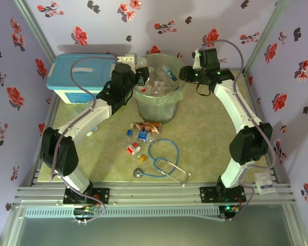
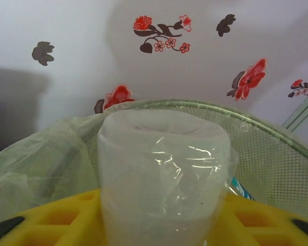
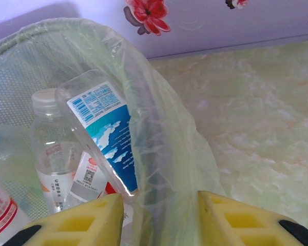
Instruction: Put the plastic bottles in the bin
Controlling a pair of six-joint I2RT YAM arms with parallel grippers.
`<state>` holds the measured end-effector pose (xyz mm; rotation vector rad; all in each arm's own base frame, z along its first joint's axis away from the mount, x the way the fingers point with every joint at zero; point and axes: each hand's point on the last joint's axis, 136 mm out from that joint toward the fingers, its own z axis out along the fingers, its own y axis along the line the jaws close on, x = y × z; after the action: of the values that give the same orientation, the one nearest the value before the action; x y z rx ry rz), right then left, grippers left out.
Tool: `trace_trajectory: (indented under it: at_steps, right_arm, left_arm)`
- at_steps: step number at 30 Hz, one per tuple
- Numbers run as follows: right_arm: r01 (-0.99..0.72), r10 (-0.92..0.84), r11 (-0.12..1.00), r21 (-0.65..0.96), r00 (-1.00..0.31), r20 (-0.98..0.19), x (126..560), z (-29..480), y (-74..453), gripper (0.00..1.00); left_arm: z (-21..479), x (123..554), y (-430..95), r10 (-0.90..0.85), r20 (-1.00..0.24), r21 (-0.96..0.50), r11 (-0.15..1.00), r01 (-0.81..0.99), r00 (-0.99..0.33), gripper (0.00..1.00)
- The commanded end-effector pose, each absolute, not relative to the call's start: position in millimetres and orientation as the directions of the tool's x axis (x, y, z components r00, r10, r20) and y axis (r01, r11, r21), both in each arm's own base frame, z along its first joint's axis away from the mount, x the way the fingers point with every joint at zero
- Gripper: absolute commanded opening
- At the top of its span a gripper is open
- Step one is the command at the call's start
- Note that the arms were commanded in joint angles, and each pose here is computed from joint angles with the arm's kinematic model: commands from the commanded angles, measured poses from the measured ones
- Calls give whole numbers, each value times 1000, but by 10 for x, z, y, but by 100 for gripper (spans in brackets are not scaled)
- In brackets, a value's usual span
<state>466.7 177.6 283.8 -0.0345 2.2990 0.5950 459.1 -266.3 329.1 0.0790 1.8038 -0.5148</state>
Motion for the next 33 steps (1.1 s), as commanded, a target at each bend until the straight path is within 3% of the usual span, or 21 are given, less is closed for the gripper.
trace_trajectory:
  at_steps: [1, 4, 9, 15, 20, 29, 33]
  right_arm:
    - [-189, 169, 885, 425, -720, -673, 4715, 2837, 1772, 42]
    - [-189, 171, 884, 427, -720, -672, 4714, 2840, 1772, 42]
    - [-191, 169, 884, 426, -720, -673, 4719, 2840, 1774, 42]
    - [-192, 170, 882, 430, -722, -671, 4715, 2834, 1780, 42]
    - [-190, 169, 884, 428, -722, -671, 4706, 2833, 1776, 42]
    - [-190, 161, 890, 415, -721, -674, 4693, 2827, 1747, 42]
    - [-193, 155, 891, 411, -722, -675, 4695, 2823, 1746, 42]
  left_arm:
    - [3064, 4475, -2740, -227, -895, -358, 879, 316, -383, 51]
    - [2980, 4410, -2782, -202, -890, -350, 877, 328, -409, 56]
    - [3179, 4358, -2784, -127, -915, -277, 888, 368, -384, 88]
    - [3836, 4375, -2763, -68, -959, -180, 894, 410, -273, 92]
    - [4161, 4511, -2772, 10, -971, -90, 910, 404, -239, 75]
    - [3671, 4788, -2887, 266, -866, 65, 900, 431, -424, 20]
    - [3483, 4678, -2770, 346, -809, 129, 894, 430, -475, 8]
